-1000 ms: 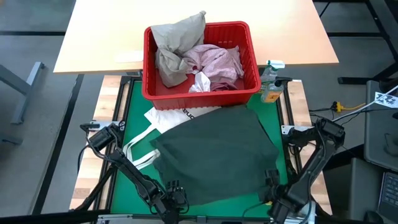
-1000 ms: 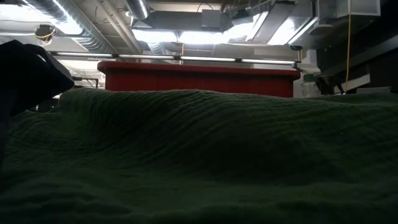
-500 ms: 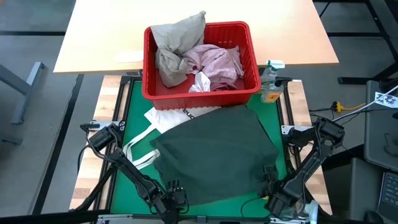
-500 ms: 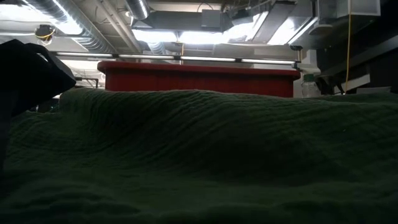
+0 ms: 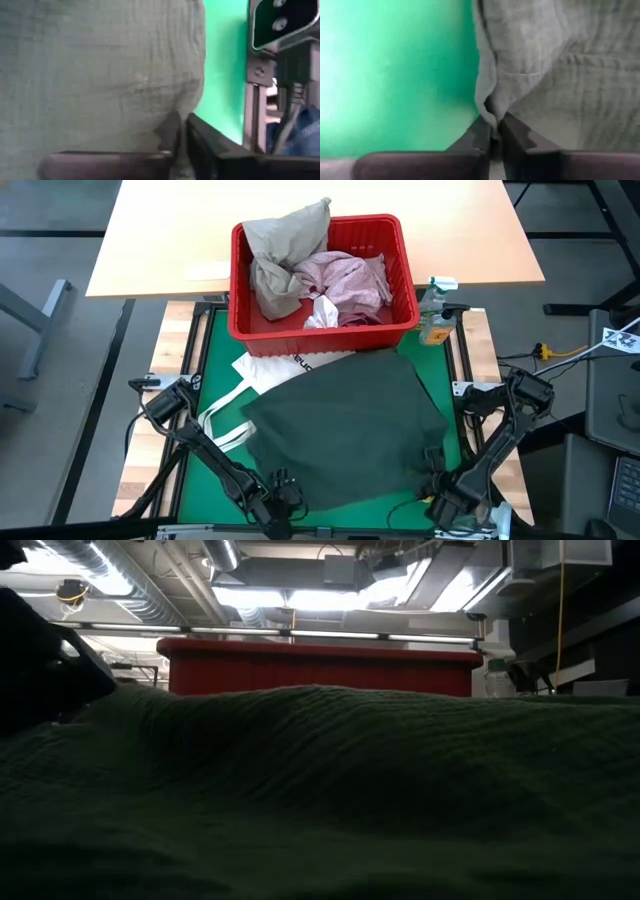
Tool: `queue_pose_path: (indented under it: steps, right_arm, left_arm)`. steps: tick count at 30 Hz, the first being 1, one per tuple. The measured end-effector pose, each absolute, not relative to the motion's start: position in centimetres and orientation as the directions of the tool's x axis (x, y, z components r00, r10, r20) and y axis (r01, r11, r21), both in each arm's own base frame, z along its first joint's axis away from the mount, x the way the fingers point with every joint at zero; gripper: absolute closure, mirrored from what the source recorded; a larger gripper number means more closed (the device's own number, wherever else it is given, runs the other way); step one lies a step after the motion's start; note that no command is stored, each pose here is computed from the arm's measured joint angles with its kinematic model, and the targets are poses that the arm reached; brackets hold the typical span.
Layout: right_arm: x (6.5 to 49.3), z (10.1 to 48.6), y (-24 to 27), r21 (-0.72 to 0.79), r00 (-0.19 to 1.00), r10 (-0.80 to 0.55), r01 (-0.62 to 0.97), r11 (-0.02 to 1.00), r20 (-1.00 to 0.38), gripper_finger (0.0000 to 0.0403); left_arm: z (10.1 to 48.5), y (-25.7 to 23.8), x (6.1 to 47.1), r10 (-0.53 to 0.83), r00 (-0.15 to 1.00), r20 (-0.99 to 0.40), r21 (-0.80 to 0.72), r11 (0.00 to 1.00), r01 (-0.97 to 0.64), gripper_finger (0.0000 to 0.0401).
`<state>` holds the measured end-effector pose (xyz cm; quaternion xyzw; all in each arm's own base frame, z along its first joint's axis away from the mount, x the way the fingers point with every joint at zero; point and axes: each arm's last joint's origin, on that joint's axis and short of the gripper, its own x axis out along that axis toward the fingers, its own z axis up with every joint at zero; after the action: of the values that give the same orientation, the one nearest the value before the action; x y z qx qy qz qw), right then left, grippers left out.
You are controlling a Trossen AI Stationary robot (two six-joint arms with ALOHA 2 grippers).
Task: Fold laundry
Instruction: Fold the green shirt
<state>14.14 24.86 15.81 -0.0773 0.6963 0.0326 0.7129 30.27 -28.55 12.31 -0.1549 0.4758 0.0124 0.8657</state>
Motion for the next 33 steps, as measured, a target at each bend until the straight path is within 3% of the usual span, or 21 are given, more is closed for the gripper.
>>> queue_pose_path:
  steps: [3,7,11,17,20,26,33]
  right_arm:
    - [14.5,17.6,25.5,-0.064,0.023,-0.061,-0.188,0.98,-0.998,0.0365]
    - [14.8,20.3,26.0,-0.115,0.044,-0.107,-0.229,0.967,-0.993,0.0382]
    - [15.1,22.9,25.8,-0.23,0.107,-0.21,-0.234,0.945,-0.972,0.0396]
    - [16.8,25.9,24.1,-0.401,0.185,-0.37,-0.174,0.9,-0.91,0.038]
    - [18.0,26.5,22.5,-0.499,0.218,-0.468,-0.124,0.857,-0.857,0.0383]
    - [20.4,26.9,19.2,-0.531,0.201,-0.509,-0.074,0.844,-0.837,0.0398]
    - [21.3,27.6,13.9,-0.561,0.17,-0.562,0.062,0.826,-0.809,0.0387]
  left_arm:
    - [13.4,-29.1,30.4,-0.146,0.502,-0.852,-0.272,0.944,-0.188,0.0393]
    - [16.0,-30.0,30.6,-0.125,0.482,-0.867,-0.245,0.949,-0.196,0.0398]
    - [18.4,-30.4,30.7,-0.084,0.457,-0.885,-0.198,0.959,-0.206,0.0399]
    - [21.2,-30.1,30.5,0.026,0.439,-0.898,-0.114,0.95,-0.289,0.04]
    - [21.9,-29.6,30.2,0.109,0.424,-0.899,-0.056,0.932,-0.359,0.04]
    - [22.1,-28.2,29.0,0.273,0.33,-0.904,0.07,0.854,-0.515,0.0401]
    - [21.9,-26.9,27.9,0.395,0.235,-0.888,0.177,0.767,-0.617,0.0401]
